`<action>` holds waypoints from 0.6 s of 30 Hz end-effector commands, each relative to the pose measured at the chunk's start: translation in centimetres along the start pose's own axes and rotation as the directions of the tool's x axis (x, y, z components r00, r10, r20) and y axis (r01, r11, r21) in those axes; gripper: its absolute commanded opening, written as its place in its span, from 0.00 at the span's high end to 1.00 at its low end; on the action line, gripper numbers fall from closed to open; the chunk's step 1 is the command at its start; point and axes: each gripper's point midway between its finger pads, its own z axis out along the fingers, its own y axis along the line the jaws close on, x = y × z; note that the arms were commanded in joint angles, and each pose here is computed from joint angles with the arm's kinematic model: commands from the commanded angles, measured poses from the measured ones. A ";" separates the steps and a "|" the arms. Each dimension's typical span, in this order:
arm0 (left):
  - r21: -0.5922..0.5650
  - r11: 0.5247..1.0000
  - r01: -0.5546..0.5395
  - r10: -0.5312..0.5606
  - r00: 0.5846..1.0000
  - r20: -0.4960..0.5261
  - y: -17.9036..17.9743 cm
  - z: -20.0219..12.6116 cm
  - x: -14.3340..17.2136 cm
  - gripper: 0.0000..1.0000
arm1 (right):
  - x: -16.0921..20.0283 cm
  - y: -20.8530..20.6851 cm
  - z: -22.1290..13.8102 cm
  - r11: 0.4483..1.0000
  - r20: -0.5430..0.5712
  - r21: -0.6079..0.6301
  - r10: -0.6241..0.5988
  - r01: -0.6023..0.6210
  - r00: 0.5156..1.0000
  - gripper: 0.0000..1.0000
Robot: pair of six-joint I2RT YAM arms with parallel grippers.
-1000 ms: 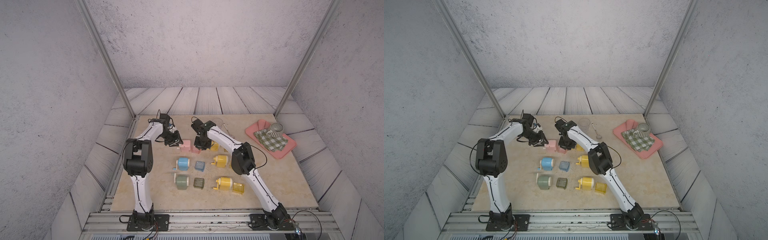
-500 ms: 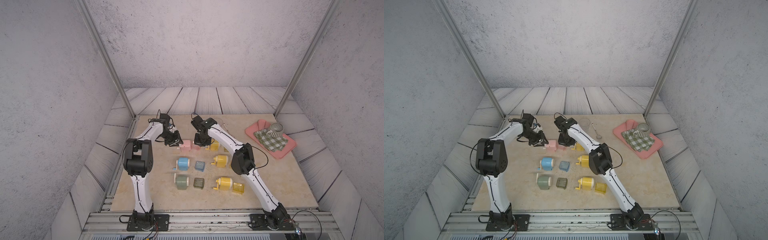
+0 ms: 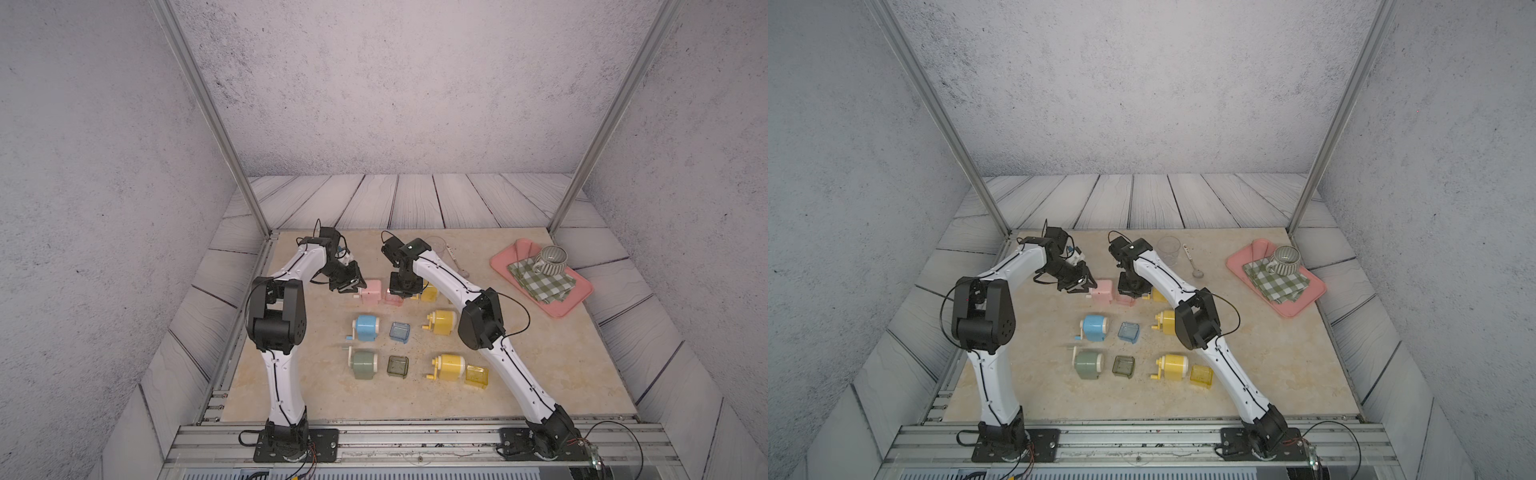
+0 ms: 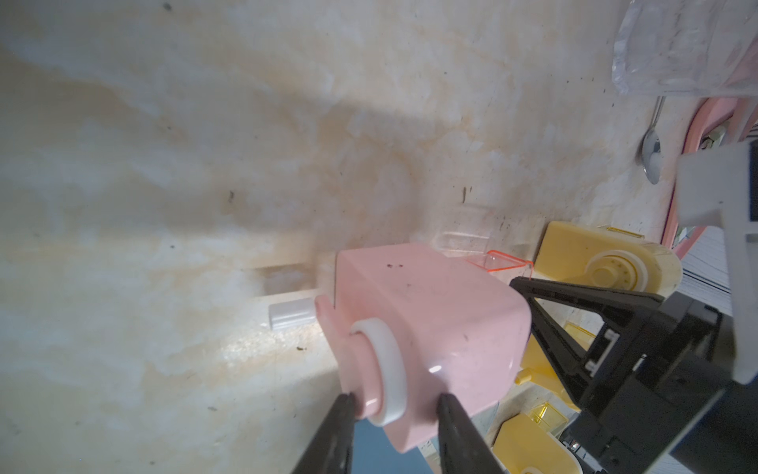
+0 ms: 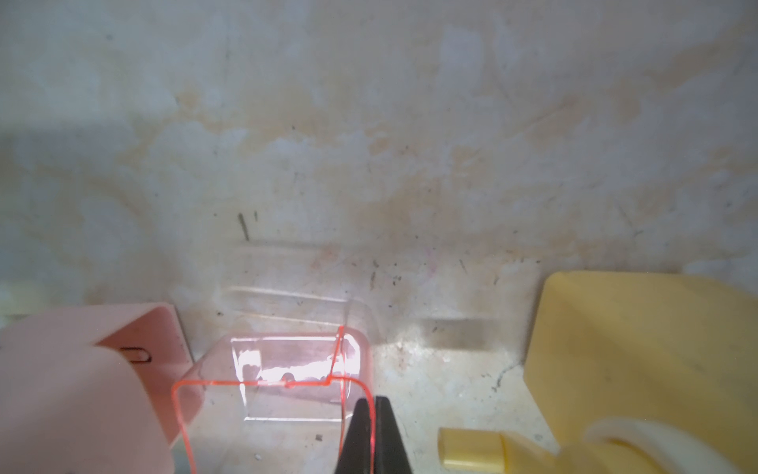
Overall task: Put the tray back into the pencil sharpener
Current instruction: Close the container of the pencil sharpener.
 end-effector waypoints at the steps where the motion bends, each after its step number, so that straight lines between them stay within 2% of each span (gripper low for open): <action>1: -0.014 1.000 0.011 -0.011 0.999 -0.034 0.9 1.1 0.2 0.63 | 0.0 -0.3 0.7 1.000 -0.016 0.011 -0.005 0.005 1.000 0.98; 7: -0.012 1.000 0.009 -0.009 0.999 -0.031 0.7 1.0 0.2 0.63 | -0.2 -0.1 1.1 1.000 -0.007 0.007 -0.002 0.002 1.000 0.96; 14: -0.009 1.000 0.008 -0.008 0.999 -0.032 0.7 1.0 0.2 0.63 | -0.5 0.3 1.3 1.000 0.000 -0.011 -0.005 0.005 1.000 0.86; 18: -0.009 1.000 0.009 -0.009 0.999 -0.034 0.7 1.1 0.2 0.63 | -0.6 0.3 1.2 1.000 0.003 -0.014 -0.008 0.008 1.000 0.85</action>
